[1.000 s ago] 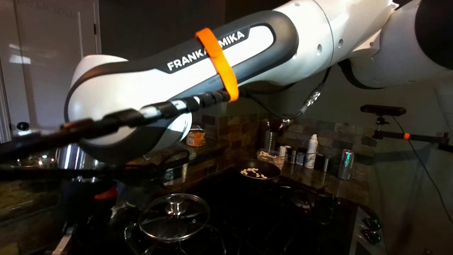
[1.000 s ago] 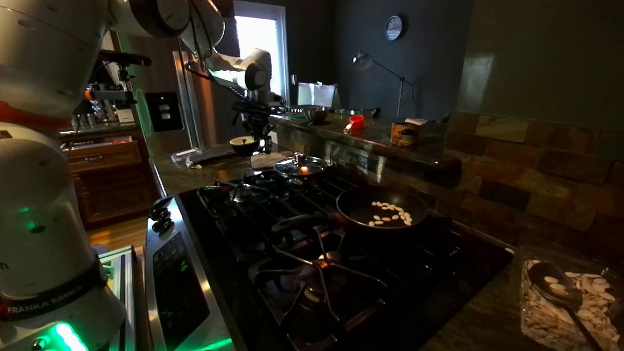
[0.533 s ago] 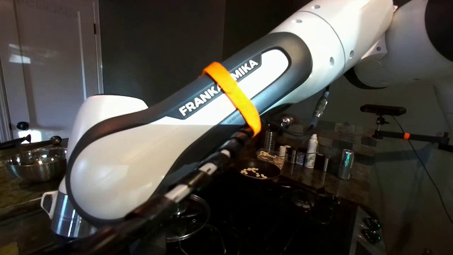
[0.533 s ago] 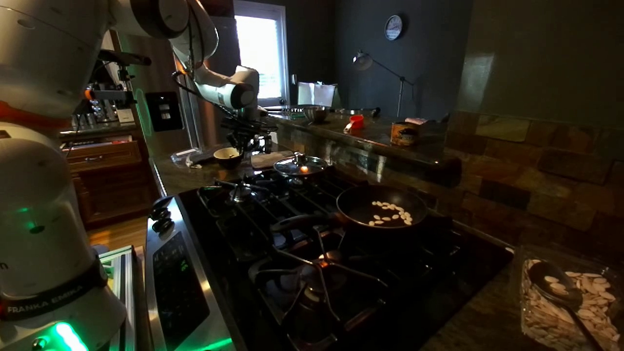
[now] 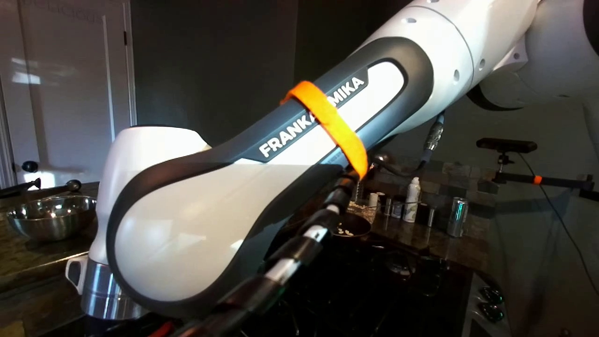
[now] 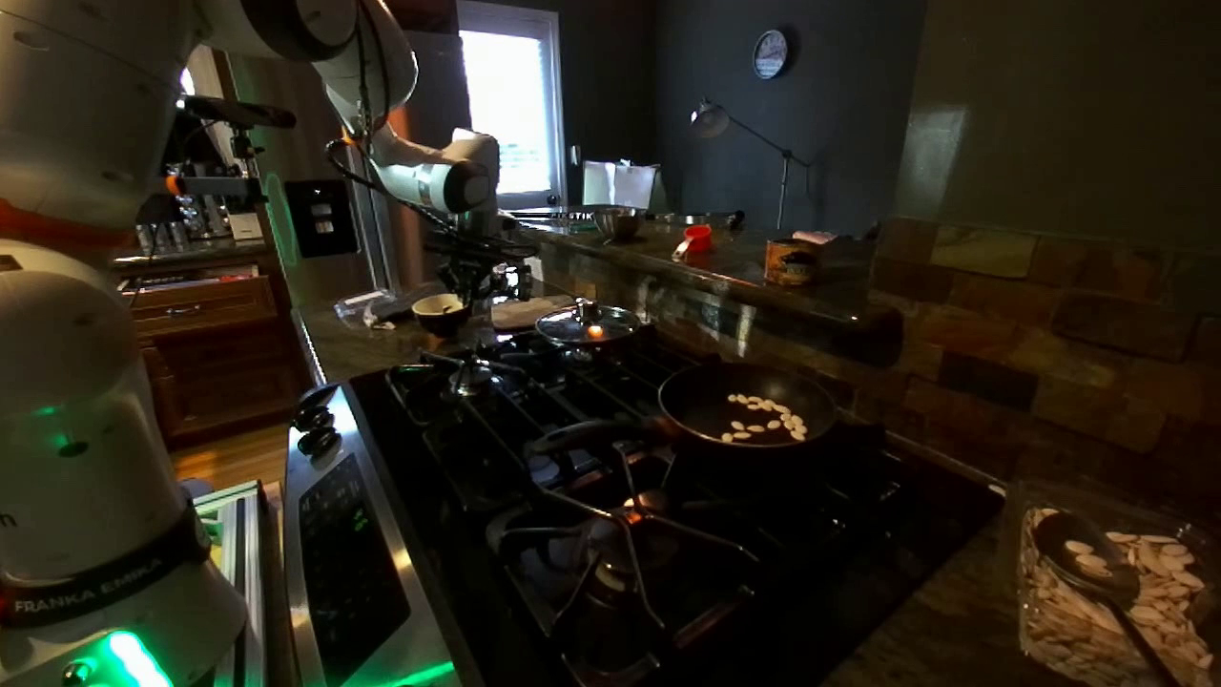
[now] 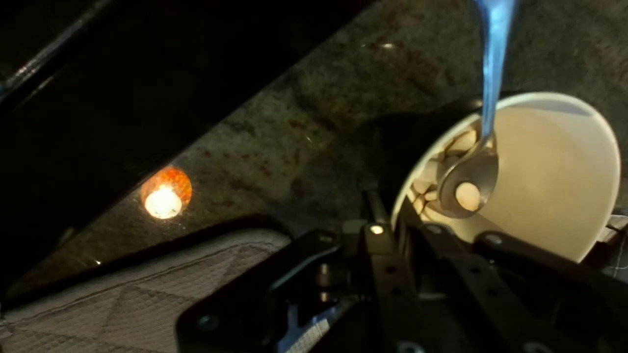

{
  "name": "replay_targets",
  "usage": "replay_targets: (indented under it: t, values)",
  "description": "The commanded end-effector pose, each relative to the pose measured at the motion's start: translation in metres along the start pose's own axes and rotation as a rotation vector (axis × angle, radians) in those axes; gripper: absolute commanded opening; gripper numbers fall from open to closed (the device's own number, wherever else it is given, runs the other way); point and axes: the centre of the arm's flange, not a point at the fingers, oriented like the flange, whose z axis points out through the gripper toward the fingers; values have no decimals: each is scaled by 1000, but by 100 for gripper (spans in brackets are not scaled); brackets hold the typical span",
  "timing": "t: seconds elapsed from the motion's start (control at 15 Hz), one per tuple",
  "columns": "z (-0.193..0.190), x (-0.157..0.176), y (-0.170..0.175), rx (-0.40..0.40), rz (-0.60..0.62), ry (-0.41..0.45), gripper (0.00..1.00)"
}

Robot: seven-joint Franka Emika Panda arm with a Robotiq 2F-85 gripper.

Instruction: Take the black bowl off of the top

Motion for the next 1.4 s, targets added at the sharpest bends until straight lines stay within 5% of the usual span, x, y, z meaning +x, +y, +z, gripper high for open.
replay_targets:
  t: [0.0, 0.4, 0.47, 0.53, 0.73, 1.0, 1.13, 1.33]
  values:
    - [-5, -10, -1, -45, 32, -19, 2]
    - [1, -14, 12, -58, 48, -25, 2]
    - [1, -15, 12, -56, 51, -26, 7]
    - [0, -14, 12, -52, 50, -26, 33]
    - [-8, -16, 8, -37, 55, -25, 47]
    - [-36, -27, -5, -81, 101, -23, 77]
    - [-55, -37, -12, -135, 159, -74, 92]
    - [-88, -47, -29, -256, 113, 21, 100]
